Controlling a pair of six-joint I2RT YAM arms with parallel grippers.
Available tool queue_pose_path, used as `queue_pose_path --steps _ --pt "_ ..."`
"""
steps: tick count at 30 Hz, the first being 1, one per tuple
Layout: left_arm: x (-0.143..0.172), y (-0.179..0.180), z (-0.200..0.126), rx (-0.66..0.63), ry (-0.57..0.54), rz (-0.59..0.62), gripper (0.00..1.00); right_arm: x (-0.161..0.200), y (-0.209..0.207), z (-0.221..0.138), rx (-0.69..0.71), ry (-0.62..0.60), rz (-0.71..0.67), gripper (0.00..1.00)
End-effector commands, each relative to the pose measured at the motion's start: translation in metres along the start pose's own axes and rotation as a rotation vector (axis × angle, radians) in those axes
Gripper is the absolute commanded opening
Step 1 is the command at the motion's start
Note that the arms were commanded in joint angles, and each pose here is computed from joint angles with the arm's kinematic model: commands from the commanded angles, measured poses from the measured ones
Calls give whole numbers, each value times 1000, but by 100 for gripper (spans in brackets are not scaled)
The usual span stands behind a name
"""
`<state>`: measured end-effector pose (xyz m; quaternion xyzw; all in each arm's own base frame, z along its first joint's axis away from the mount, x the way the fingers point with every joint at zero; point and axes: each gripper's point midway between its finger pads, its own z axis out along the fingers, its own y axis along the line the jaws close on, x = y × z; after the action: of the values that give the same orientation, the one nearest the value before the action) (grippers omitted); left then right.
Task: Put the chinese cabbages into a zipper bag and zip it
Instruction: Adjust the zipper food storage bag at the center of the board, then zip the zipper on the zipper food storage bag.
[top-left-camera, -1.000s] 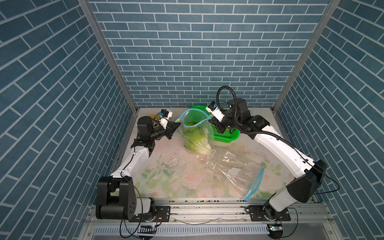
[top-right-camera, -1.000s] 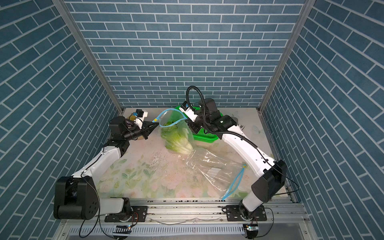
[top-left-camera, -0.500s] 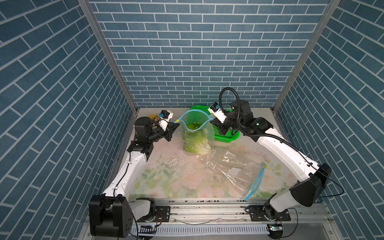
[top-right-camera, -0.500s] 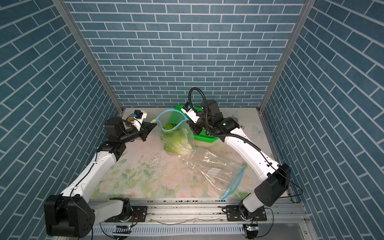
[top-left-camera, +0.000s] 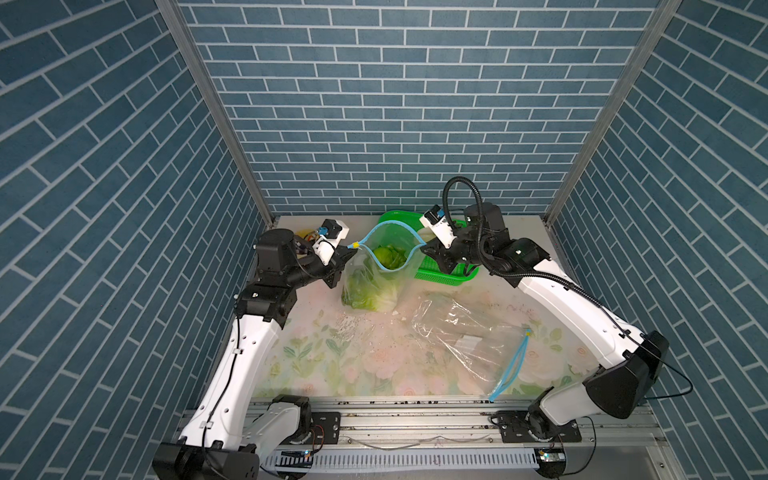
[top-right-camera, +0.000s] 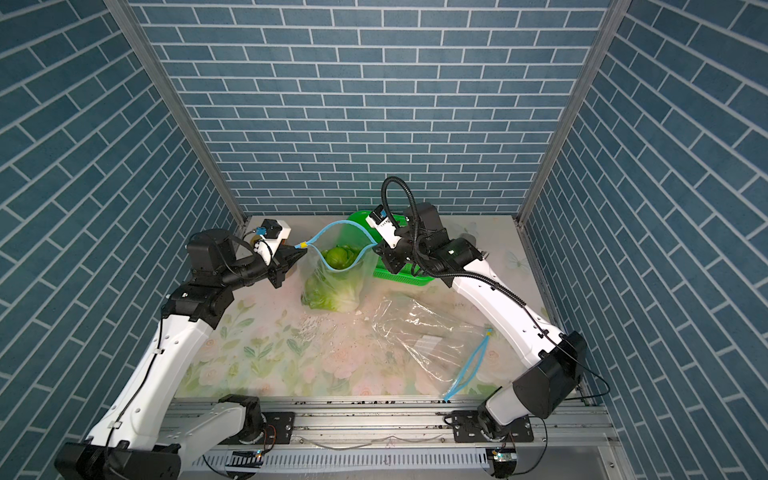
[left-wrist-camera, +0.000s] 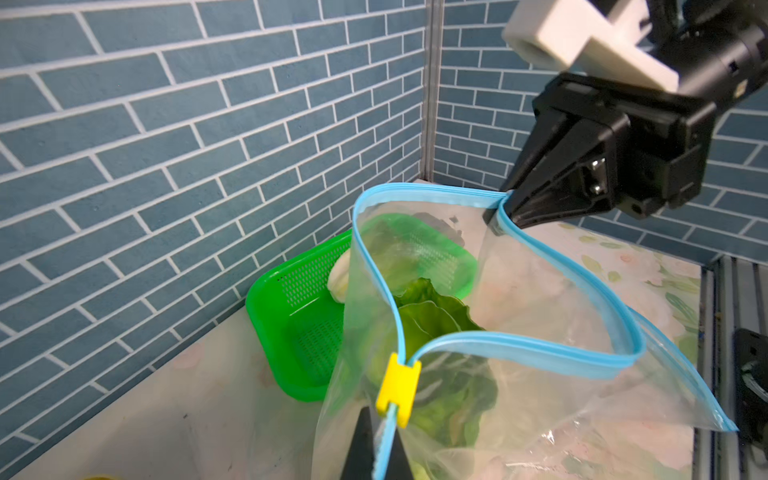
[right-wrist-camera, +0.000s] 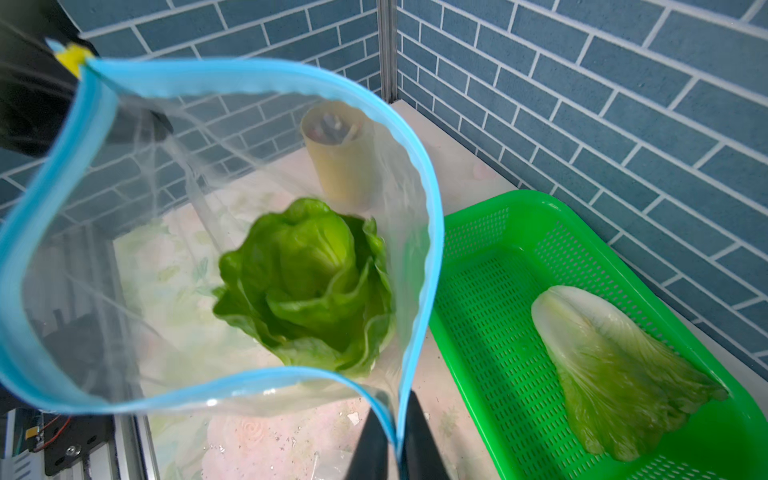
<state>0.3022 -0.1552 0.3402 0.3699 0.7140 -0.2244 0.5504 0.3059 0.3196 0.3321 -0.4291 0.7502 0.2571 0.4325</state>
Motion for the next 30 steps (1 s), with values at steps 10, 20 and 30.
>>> queue_pose_path --steps 10,20,30 --pt "-1 -30 -8 81 66 46 0 -54 80 -37 -285 -101 -163 36" --pt "-3 -31 -5 95 58 46 0 -74 120 -7 -474 -84 -266 37" --pt "-2 -29 1 96 48 49 0 -75 128 22 -548 -46 -279 36"
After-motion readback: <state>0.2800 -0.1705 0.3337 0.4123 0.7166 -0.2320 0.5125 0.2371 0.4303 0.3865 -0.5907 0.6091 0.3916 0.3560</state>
